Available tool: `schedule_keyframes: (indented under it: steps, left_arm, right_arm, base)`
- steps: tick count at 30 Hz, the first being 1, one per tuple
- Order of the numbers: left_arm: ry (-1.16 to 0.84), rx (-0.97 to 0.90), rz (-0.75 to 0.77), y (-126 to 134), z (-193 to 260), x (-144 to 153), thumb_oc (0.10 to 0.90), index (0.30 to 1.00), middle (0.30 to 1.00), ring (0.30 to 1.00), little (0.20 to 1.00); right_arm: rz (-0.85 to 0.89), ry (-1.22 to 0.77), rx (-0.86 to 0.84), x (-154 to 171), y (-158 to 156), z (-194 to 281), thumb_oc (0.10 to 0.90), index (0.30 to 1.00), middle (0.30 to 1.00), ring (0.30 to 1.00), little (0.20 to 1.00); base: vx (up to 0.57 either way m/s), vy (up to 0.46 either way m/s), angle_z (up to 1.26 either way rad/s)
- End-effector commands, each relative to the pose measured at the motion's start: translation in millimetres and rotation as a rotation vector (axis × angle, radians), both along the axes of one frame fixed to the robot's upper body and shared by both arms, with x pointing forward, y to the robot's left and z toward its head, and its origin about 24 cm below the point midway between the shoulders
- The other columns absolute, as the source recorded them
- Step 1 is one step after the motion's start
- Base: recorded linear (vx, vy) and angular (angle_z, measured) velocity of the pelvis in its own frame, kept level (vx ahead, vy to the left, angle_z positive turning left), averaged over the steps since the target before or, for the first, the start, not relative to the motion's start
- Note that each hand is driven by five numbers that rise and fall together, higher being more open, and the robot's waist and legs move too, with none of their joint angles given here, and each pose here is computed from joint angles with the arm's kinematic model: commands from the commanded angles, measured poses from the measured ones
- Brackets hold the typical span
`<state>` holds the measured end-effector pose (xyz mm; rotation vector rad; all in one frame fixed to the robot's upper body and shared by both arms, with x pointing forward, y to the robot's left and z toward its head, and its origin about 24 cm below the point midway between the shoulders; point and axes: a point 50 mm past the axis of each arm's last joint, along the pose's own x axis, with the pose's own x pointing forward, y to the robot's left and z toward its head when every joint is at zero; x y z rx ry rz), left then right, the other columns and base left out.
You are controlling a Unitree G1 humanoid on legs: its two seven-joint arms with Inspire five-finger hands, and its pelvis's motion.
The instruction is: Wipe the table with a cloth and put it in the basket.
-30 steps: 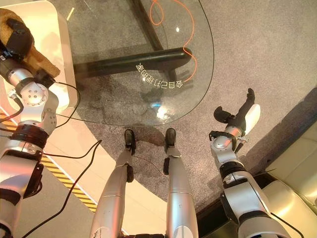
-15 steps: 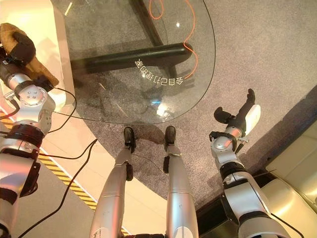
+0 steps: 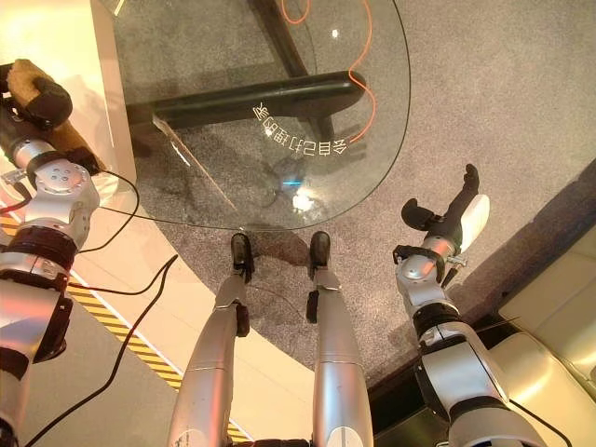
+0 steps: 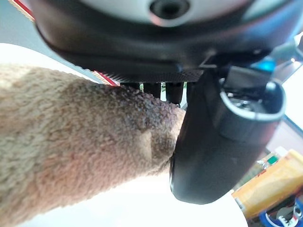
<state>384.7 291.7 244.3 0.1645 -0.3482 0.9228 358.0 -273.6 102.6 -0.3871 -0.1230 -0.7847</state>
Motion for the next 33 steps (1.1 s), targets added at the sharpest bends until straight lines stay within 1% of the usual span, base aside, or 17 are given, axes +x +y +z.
schedule_keyframes:
  steps: [1,8,18,19,20,21,33]
  left_arm:
    - [-0.212,0.131,0.163,38,76,-30,0.1,0.3,0.3,0.3,0.2]
    - [-0.153,0.12,0.151,36,73,-25,0.1,0.3,0.3,0.3,0.2]
    - [-0.105,0.093,0.152,40,67,-23,0.1,0.3,0.3,0.3,0.2]
    - [-0.097,0.088,0.152,40,66,-23,0.309,0.479,0.479,0.479,0.409]
    - [-0.09,0.078,0.153,41,64,-22,0.402,0.559,0.559,0.559,0.502]
    - [-0.085,0.071,0.153,41,63,-22,0.8,0.9,0.9,0.9,0.9]
    - [-0.084,0.03,0.141,44,60,-22,0.8,0.9,0.9,0.9,0.9]
  right_arm:
    - [-0.058,-0.08,-0.034,-8,-21,13,0.8,0.9,0.9,0.9,0.9]
    - [-0.051,-0.092,-0.032,-6,-18,17,0.8,0.9,0.9,0.9,0.9]
    - [-0.032,-0.101,-0.037,-3,-11,20,0.8,0.9,0.9,0.9,0.9]
    - [-0.031,-0.102,-0.037,-3,-10,20,0.8,0.9,0.9,0.9,0.9]
    - [-0.031,-0.103,-0.035,-2,-9,21,0.8,0.9,0.9,0.9,0.9]
    - [-0.03,-0.103,-0.035,-2,-9,21,0.8,0.9,0.9,0.9,0.9]
    - [-0.024,-0.099,-0.031,-2,-9,20,0.8,0.9,0.9,0.9,0.9]
  base:
    - [0.0,0.0,0.0]
    - [0.0,0.0,0.0]
    - [0.0,0.002,0.01]
    - [0.0,0.0,0.0]
    - [0.0,0.0,0.0]
    - [0.0,0.0,0.0]
    - [0.0,0.0,0.0]
